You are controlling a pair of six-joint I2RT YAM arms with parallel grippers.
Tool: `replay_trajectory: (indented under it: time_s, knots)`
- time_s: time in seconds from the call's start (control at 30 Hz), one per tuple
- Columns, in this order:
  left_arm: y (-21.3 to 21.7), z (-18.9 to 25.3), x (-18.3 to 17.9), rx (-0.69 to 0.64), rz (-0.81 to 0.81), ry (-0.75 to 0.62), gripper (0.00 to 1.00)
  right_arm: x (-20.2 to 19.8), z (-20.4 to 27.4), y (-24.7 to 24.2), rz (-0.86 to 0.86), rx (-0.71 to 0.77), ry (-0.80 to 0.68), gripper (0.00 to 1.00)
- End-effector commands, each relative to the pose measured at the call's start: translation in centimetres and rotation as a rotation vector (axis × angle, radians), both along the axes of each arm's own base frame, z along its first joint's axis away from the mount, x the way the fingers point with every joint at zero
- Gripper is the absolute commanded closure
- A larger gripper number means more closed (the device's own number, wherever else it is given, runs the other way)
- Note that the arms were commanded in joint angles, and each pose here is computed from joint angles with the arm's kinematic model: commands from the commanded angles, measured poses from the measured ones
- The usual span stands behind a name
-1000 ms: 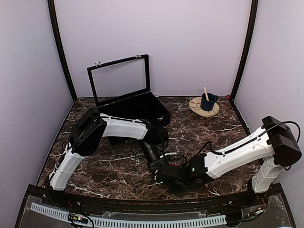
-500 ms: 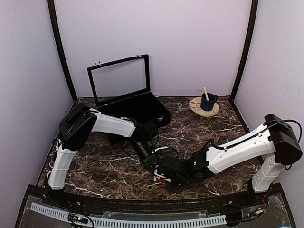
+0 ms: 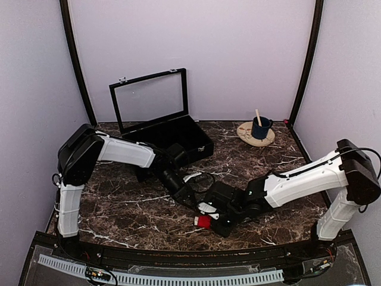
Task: Roll the socks
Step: Roll the sock at the center of the board.
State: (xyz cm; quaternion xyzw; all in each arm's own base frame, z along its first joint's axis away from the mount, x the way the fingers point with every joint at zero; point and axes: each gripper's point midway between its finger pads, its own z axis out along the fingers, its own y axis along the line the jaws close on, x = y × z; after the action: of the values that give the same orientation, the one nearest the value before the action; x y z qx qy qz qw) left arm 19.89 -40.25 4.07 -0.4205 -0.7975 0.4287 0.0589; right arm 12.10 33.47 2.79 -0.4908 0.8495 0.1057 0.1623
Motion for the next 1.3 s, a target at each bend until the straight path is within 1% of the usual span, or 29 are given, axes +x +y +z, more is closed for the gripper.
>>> replay_trajectory:
  time_s: [0.0, 0.27, 0.43, 0.53, 0.67, 0.77, 1.0, 1.27]
  knots:
    - [0.1, 2.3, 1.6, -0.041, 0.054, -0.115, 0.74, -0.7, -0.4, -1.0, -0.042, 0.021, 0.124, 1.0]
    - [1.1, 2.4, 2.5, -0.072, 0.141, -0.253, 0.74, -0.5, -0.1, -1.4, -0.095, 0.114, 0.283, 1.0]
    - [1.3, 2.6, 1.9, -0.093, 0.154, -0.342, 0.73, -0.5, -0.3, -1.7, -0.121, 0.161, 0.392, 1.0]
    - [0.8, 2.4, 0.9, -0.081, 0.109, -0.414, 0.73, -0.4, -0.5, -1.9, -0.143, 0.188, 0.465, 1.0]
    - [-0.3, 1.8, -0.8, -0.05, 0.023, -0.559, 0.73, -0.2, -0.5, -2.1, -0.166, 0.225, 0.546, 1.0]
    - [-1.0, 1.8, -1.3, -0.043, -0.006, -0.651, 0.72, -0.3, -0.3, -2.1, -0.179, 0.257, 0.616, 1.0]
    - [-1.9, 1.9, -2.0, -0.052, -0.065, -0.769, 0.7, -0.5, -0.1, -2.4, -0.209, 0.301, 0.744, 1.0]
    - [-3.0, 3.5, -3.0, -0.091, -0.134, -0.897, 0.67, -1.1, 0.1, -2.5, -0.209, 0.324, 0.826, 1.0]
